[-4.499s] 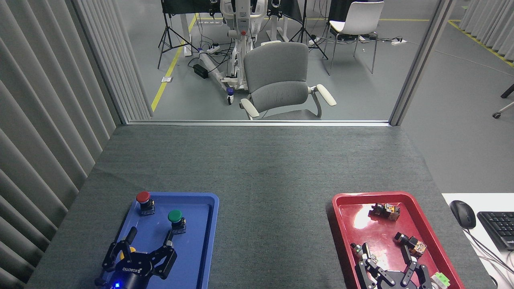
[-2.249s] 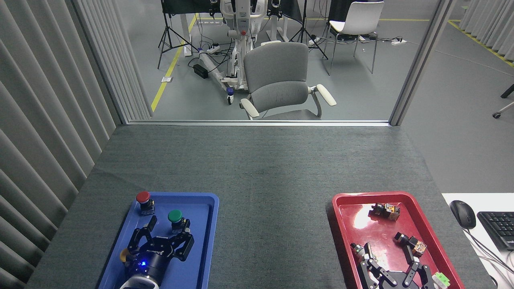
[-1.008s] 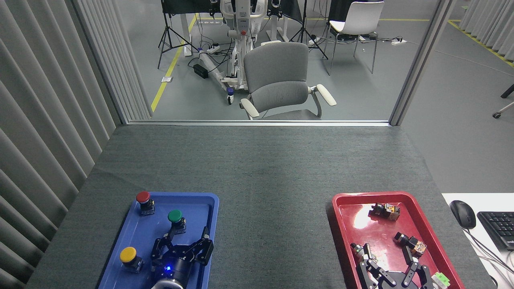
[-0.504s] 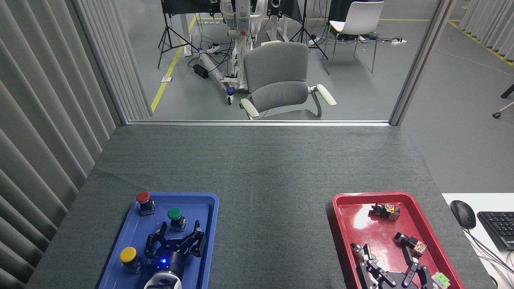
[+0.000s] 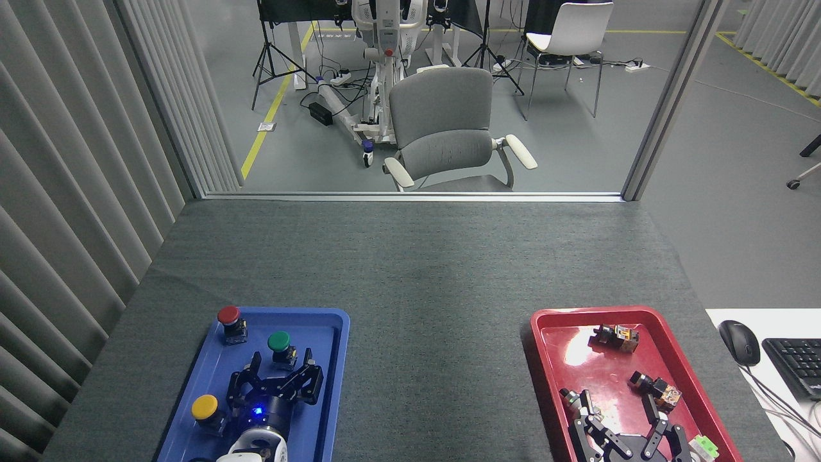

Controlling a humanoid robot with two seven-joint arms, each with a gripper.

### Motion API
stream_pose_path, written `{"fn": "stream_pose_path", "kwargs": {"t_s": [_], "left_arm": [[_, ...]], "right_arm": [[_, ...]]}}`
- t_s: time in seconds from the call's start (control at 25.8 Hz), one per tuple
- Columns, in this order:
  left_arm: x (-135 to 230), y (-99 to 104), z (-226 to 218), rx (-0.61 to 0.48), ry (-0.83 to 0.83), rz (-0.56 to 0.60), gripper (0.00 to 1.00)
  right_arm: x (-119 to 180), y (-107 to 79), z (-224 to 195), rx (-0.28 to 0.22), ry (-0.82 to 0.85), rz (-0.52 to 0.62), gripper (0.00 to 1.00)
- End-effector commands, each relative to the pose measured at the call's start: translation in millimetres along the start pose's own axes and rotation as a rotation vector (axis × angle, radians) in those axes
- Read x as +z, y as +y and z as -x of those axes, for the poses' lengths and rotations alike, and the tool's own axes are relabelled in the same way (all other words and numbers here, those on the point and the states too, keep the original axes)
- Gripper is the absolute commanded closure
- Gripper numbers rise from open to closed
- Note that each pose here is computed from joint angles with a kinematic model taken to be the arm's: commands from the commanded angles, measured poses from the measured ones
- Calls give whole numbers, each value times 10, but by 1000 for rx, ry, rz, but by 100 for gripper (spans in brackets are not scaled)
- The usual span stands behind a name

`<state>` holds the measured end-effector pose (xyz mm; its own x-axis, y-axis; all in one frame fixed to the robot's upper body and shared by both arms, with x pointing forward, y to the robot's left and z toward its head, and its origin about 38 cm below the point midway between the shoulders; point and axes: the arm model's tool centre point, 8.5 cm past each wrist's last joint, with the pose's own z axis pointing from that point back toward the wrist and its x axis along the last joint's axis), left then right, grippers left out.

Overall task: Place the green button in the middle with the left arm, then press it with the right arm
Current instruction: 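Grasp the green button with the left gripper and lift it, then carry the green button off the tray to the table middle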

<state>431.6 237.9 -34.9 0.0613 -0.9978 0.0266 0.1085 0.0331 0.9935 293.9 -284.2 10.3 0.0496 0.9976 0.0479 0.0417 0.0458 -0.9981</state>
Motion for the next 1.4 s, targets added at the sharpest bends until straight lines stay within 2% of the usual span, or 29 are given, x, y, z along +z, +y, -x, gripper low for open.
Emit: {"fn": "stream_pose_path", "kwargs": {"t_s": [0.0,0.19,0.43,0.54,0.7,0.81,0.97,1.12,1.36], "left_arm": [[-30,-12,7,-2,4,13,21],[-36,-38,13,-6,5,23,37],[-29,-44,0,-20,-13,19,62],[-15,-27,11,-17,-15,-1,65],[50,119,70,-14,-61,-69,72],[128,244,24,-4,-140,-121,72],[320,332,-442,-1,-374,-163,72],[482,181,-1095,-84,-572,-132,74],[534,28,-1723,-161,-588,-102,73]], "right_arm": [[0,1,-2,0,0,0,1],[-2,-6,6,2,-1,1,1],[-2,-8,10,4,-1,1,1],[-7,-8,16,4,-1,1,1],[-3,-10,15,4,-1,3,0],[9,-3,20,5,-3,0,1],[30,8,47,11,-3,-6,1],[40,8,72,17,-5,-7,1],[64,25,77,16,-3,-14,1]]}}
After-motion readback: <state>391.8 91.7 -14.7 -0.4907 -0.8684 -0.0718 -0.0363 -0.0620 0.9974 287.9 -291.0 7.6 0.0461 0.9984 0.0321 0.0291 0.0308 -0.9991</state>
